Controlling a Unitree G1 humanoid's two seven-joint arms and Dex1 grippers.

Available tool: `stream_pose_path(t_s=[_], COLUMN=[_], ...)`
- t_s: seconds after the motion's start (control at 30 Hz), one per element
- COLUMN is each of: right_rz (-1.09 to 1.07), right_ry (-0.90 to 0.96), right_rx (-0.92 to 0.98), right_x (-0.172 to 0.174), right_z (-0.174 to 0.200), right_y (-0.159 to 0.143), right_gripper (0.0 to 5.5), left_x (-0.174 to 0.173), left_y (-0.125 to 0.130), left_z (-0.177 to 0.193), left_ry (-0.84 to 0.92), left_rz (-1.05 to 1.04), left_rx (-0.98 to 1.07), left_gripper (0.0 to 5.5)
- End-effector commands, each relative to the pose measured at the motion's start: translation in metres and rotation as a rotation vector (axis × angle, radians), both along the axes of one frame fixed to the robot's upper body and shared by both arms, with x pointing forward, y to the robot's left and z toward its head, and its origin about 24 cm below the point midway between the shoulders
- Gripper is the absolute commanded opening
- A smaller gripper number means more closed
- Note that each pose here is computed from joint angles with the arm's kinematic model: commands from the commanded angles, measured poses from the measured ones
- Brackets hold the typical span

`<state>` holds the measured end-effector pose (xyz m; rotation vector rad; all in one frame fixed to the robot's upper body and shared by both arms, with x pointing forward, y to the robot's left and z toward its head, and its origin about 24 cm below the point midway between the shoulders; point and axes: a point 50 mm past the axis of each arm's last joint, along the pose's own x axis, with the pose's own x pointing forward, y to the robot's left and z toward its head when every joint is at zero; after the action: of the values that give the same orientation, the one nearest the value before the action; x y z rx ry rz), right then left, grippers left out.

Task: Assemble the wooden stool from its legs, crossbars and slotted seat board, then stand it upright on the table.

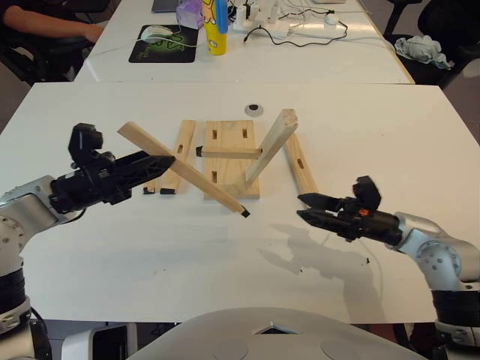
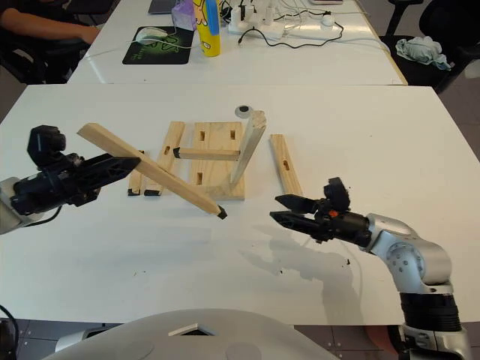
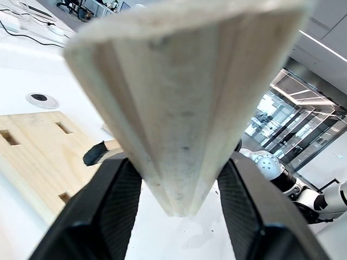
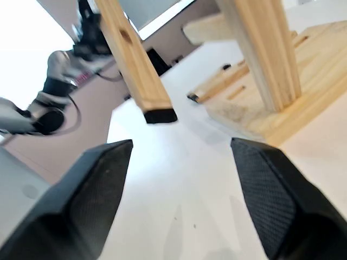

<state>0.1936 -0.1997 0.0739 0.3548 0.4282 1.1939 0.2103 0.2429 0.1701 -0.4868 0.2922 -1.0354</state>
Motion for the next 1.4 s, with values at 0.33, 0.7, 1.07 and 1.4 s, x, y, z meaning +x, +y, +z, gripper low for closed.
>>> stream_pose_path(t_s=[0.33, 0.7, 1.07, 1.4], right_rz=[-0.126, -0.324, -0.47, -0.422], right_ry=[-0.326, -0.387, -0.373, -0.279], right_rx=[-0.269, -0.426, -0.578, -0.165], right_x=[0.014, 0.041, 0.055, 0.046], right_z=[-0.039, -0.054, -0.064, -0.018], right_y=[0.101, 0.128, 0.087, 0.111], right_gripper=[1.34, 0.0, 0.0, 0.0], left_x=[0.022, 0.04, 0.042, 0.042], left_y=[0.049, 0.048, 0.04, 0.034], left_z=[0.025, 0.019, 0.013, 0.009], left_ry=[-0.118, -0.143, -0.147, -0.14], left_rz=[0.185, 0.155, 0.147, 0.141], left_rx=[0.09, 0.157, 0.134, 0.107], left_gripper=[2.07, 2.07, 2.07, 2.07])
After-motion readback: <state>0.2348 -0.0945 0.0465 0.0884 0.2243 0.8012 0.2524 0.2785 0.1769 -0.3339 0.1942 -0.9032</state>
